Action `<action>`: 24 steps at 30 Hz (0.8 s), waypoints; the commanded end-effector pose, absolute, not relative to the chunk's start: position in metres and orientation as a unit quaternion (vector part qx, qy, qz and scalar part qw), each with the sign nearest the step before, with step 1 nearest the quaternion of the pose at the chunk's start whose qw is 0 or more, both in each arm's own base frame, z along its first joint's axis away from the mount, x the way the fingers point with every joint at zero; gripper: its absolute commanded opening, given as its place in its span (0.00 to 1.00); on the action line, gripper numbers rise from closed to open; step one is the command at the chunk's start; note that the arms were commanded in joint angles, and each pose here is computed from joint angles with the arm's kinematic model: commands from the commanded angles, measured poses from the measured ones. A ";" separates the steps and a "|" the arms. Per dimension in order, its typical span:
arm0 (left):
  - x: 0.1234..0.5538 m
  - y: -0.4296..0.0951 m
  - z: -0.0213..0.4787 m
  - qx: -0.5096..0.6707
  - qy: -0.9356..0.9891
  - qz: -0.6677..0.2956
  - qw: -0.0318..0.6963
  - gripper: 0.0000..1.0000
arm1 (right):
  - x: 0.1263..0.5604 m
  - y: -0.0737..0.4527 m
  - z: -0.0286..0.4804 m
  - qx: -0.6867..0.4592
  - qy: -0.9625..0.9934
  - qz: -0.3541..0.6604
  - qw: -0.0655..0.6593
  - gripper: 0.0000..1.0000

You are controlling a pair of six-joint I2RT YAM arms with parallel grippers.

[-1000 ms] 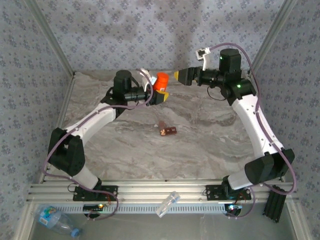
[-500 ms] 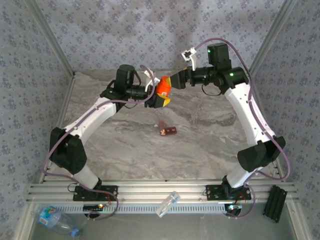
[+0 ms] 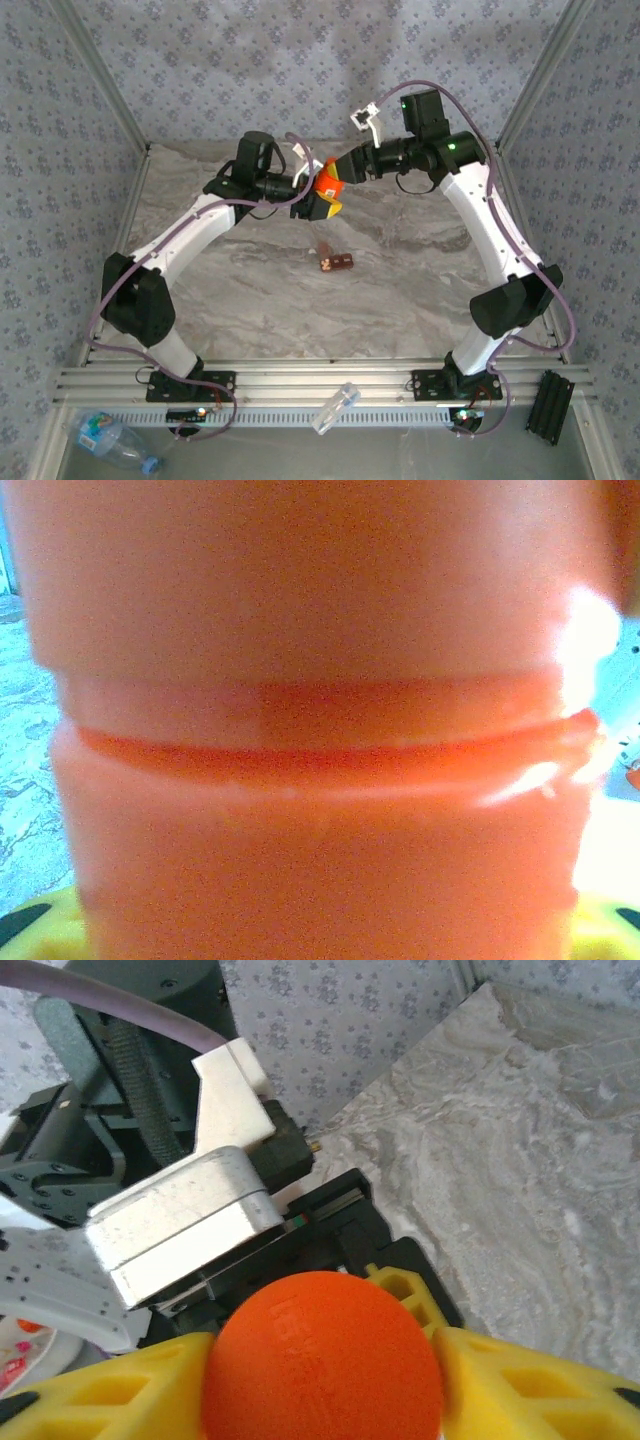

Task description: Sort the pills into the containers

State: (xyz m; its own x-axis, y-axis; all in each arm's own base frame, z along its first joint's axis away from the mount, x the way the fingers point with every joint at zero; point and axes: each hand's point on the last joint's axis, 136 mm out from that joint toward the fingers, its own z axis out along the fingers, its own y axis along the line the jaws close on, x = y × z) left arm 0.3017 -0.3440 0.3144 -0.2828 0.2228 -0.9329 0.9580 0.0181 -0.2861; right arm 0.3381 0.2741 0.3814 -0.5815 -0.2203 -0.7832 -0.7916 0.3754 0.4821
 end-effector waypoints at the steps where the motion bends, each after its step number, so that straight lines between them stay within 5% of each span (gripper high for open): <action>1: 0.297 -0.347 0.337 0.500 0.584 -0.515 0.379 0.00 | 0.335 0.275 0.383 -0.332 0.763 0.457 0.315 0.46; 19: 0.346 -0.355 0.335 0.391 0.626 -0.394 0.548 0.00 | 0.381 0.298 0.333 -0.117 0.837 0.420 0.331 0.41; 24: 0.348 -0.353 0.333 0.388 0.632 -0.391 0.546 0.00 | 0.383 0.283 0.348 -0.110 0.826 0.435 0.342 0.60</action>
